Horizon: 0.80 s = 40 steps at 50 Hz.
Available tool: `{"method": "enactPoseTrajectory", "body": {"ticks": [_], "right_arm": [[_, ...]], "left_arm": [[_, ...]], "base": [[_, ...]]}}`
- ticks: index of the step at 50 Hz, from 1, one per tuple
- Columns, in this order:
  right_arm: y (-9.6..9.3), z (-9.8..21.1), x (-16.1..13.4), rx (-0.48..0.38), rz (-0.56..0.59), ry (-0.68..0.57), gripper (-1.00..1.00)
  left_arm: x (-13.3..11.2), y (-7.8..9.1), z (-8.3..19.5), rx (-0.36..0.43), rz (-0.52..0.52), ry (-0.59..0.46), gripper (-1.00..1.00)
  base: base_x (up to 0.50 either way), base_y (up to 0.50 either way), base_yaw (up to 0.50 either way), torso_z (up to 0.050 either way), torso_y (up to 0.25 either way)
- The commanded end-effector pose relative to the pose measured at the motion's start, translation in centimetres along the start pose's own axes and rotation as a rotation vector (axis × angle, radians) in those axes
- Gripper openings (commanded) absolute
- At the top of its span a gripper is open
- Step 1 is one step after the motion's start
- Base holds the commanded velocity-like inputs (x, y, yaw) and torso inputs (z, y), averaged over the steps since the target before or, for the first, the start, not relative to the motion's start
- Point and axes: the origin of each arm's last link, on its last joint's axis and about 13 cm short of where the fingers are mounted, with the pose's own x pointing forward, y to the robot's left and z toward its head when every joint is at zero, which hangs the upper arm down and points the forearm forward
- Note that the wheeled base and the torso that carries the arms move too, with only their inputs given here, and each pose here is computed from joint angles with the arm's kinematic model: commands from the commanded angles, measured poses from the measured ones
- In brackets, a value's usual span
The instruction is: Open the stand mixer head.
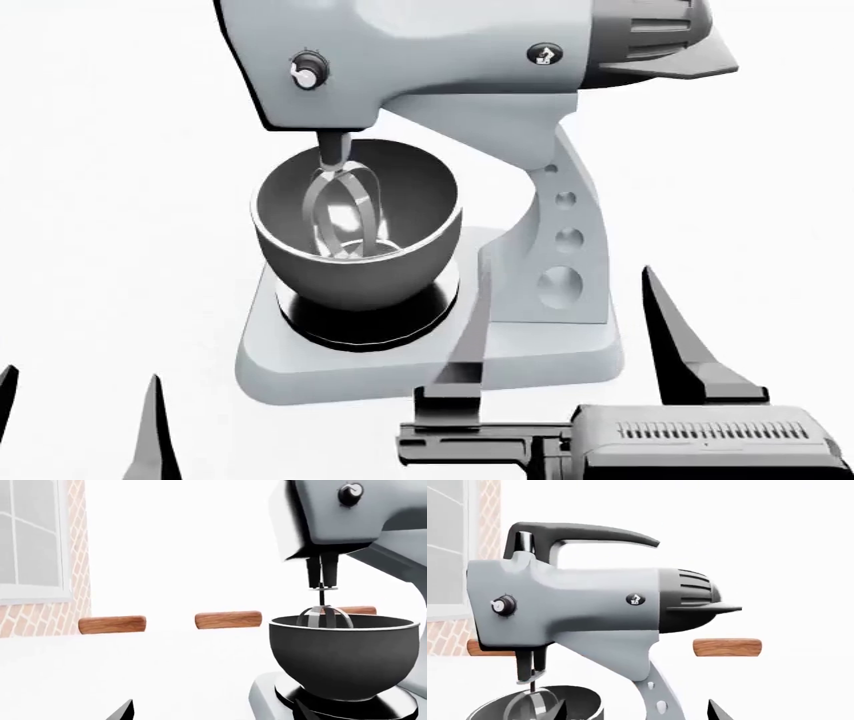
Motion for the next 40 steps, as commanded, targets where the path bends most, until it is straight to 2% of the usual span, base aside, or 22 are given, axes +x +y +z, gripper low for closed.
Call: {"method": "enactPoseTrajectory", "body": {"ticks": [1, 9, 18, 19, 21, 22, 25, 32, 36, 39, 40], "right_arm": [[0.1, 3.0, 0.4, -0.015, 0.017, -0.056, 1.0], [0.2, 3.8, 0.2, -0.03, 0.027, -0.07, 1.0], [0.1, 3.2, 0.5, -0.036, 0.017, -0.054, 1.0], [0.2, 3.1, 0.4, -0.045, 0.029, -0.052, -1.0], [0.3, 3.0, 0.2, -0.021, 0.063, -0.048, -1.0], [0.2, 3.0, 0.4, -0.032, 0.028, -0.056, -1.0], [0.1, 3.5, 0.6, -0.027, 0.03, -0.068, -1.0], [0.2, 6.1, 1.7, -0.043, 0.032, -0.126, -1.0], [0.4, 7.0, 3.4, -0.057, 0.016, -0.127, -1.0], [0.6, 7.3, 4.8, -0.099, 0.001, -0.116, -1.0], [0.6, 7.5, 5.5, -0.065, -0.006, -0.117, -1.0]], "left_arm": [[0.0, 0.0, 0.0, -0.018, 0.007, 0.006, 1.0], [0.0, 0.0, 0.0, -0.021, 0.01, 0.008, 1.0], [0.0, 0.0, 0.0, -0.02, 0.012, 0.007, 1.0], [0.0, 0.0, 0.0, -0.019, 0.008, 0.006, 1.0], [0.0, 0.0, 0.0, -0.021, 0.009, 0.007, 1.0], [0.0, 0.0, 0.0, -0.021, 0.01, 0.007, 1.0], [0.0, 0.0, 0.0, -0.021, 0.008, 0.009, 1.0], [0.0, 0.0, 0.0, -0.031, 0.011, 0.012, 1.0], [0.0, 0.0, 0.0, -0.042, 0.008, 0.013, 1.0], [0.0, 0.0, 0.0, -0.057, 0.012, 0.016, 1.0], [0.0, 0.0, 0.1, -0.063, 0.012, 0.018, 1.0]], "base": [[0.0, 0.0, 0.0, 0.0, 0.0], [0.0, 0.0, 0.0, 0.0, 0.0], [0.0, 0.0, 0.0, 0.0, 0.0], [0.0, 0.0, 0.0, 0.0, 0.0], [0.0, 0.0, 0.0, 0.0, 0.0], [0.0, 0.0, 0.0, 0.0, 0.0], [0.0, 0.0, 0.0, 0.0, 0.0], [0.0, 0.0, 0.0, 0.0, 0.0], [0.0, 0.0, 0.0, 0.0, 0.0], [0.0, 0.0, 0.0, 0.0, 0.0], [0.0, 0.0, 0.0, 0.0, 0.0]]}}
